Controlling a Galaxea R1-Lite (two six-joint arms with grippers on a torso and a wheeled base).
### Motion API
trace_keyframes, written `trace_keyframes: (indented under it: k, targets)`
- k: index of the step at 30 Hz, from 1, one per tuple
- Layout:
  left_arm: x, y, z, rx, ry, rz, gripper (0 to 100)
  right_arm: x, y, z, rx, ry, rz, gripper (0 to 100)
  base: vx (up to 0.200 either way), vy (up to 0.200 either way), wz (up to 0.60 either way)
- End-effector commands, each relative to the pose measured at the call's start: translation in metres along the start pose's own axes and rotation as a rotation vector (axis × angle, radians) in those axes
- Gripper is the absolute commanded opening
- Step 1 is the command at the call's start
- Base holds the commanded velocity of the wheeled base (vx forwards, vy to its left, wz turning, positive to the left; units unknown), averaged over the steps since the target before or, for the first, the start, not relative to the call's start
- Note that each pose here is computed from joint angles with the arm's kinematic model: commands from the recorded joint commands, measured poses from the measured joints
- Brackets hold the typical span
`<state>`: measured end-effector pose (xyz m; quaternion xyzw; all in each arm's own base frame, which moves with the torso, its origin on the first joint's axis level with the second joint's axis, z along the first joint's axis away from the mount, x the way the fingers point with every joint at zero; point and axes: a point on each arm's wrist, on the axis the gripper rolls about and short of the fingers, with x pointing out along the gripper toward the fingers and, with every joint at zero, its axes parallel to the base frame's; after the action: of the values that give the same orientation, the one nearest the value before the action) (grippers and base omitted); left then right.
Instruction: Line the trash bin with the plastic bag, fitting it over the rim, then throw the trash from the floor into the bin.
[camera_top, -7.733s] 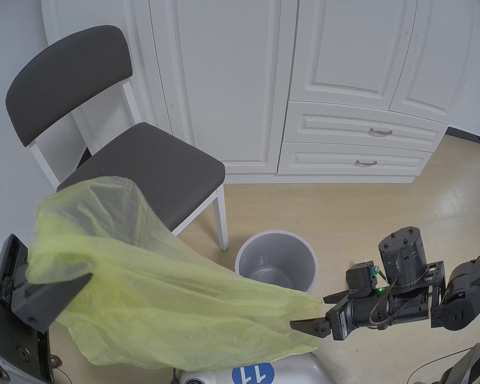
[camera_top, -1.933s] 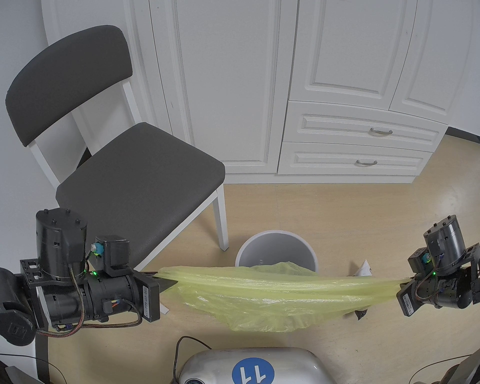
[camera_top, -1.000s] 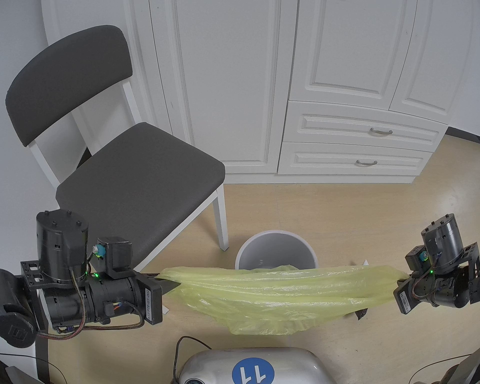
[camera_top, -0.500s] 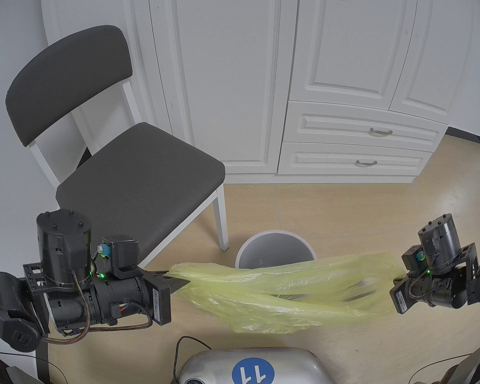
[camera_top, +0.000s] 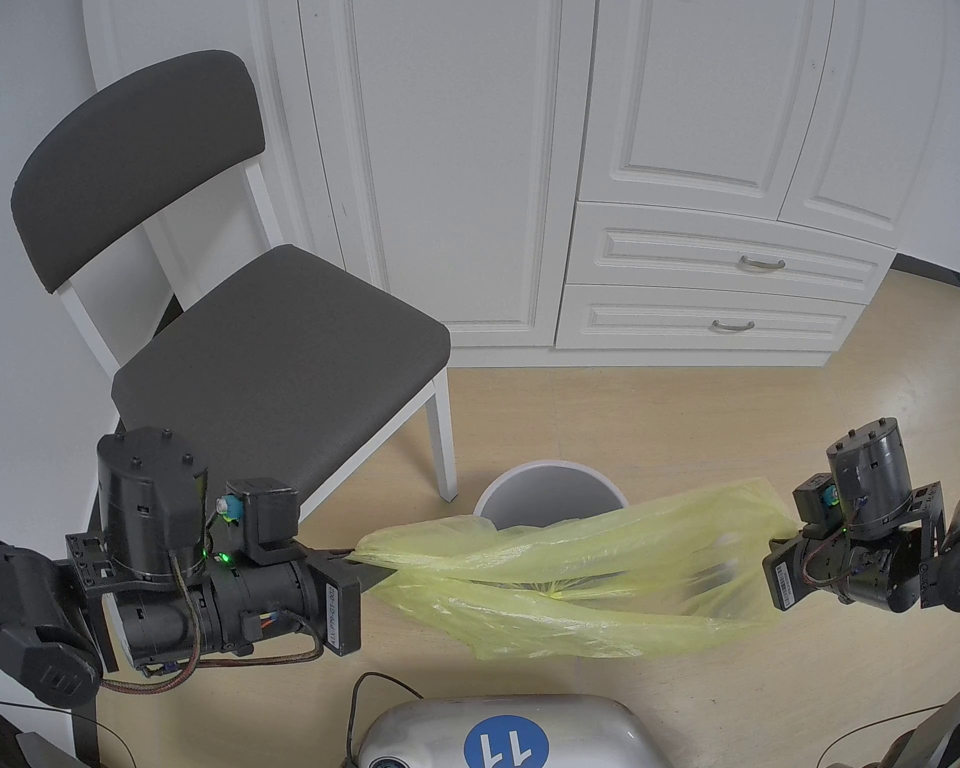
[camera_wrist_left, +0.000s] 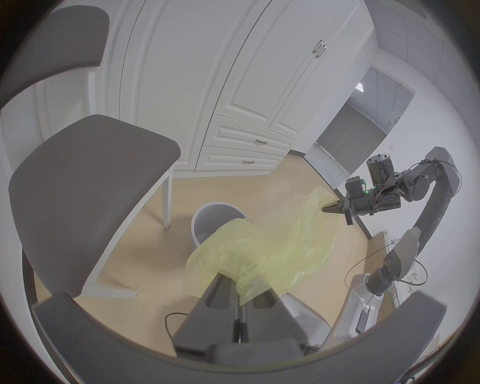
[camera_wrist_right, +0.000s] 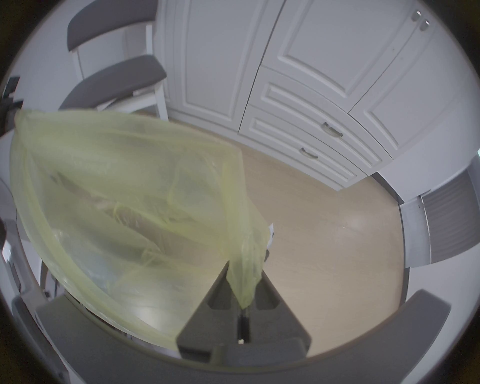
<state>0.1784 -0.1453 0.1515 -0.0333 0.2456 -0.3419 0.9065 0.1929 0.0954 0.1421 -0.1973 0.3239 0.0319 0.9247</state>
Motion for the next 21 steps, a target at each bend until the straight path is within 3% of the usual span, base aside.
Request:
trace_keyframes:
  k: [1, 7, 10, 12, 13, 17, 21]
  targets:
    - [0.011, 0.0, 0.0, -0.029, -0.013, -0.008, 0, 0.007, 0.011, 0.002, 0.017, -0.007, 0.022, 0, 0.0, 0.0, 0.0]
    - [0.025, -0.003, 0.002, -0.088, -0.076, -0.035, 0, 0.007, 0.017, 0.008, 0.056, -0.027, 0.047, 0, 0.0, 0.0, 0.0]
    - [0.055, -0.003, 0.011, -0.134, -0.159, -0.067, 0, 0.004, 0.024, 0.017, 0.129, -0.053, 0.117, 0, 0.0, 0.0, 0.0]
    - [0.061, -0.002, 0.012, -0.136, -0.168, -0.07, 0, 0.004, 0.024, 0.019, 0.14, -0.059, 0.14, 0, 0.0, 0.0, 0.0]
    - [0.075, -0.002, 0.013, -0.143, -0.179, -0.074, 0, 0.003, 0.025, 0.025, 0.178, -0.07, 0.205, 0, 0.0, 0.0, 0.0]
    - [0.099, -0.004, 0.02, -0.167, -0.199, -0.091, 0, 0.001, 0.03, 0.036, 0.26, -0.085, 0.313, 0, 0.0, 0.0, 0.0]
    - [0.115, -0.004, 0.024, -0.188, -0.209, -0.094, 0, 0.011, 0.043, 0.043, 0.339, -0.067, 0.375, 0, 0.0, 0.0, 0.0]
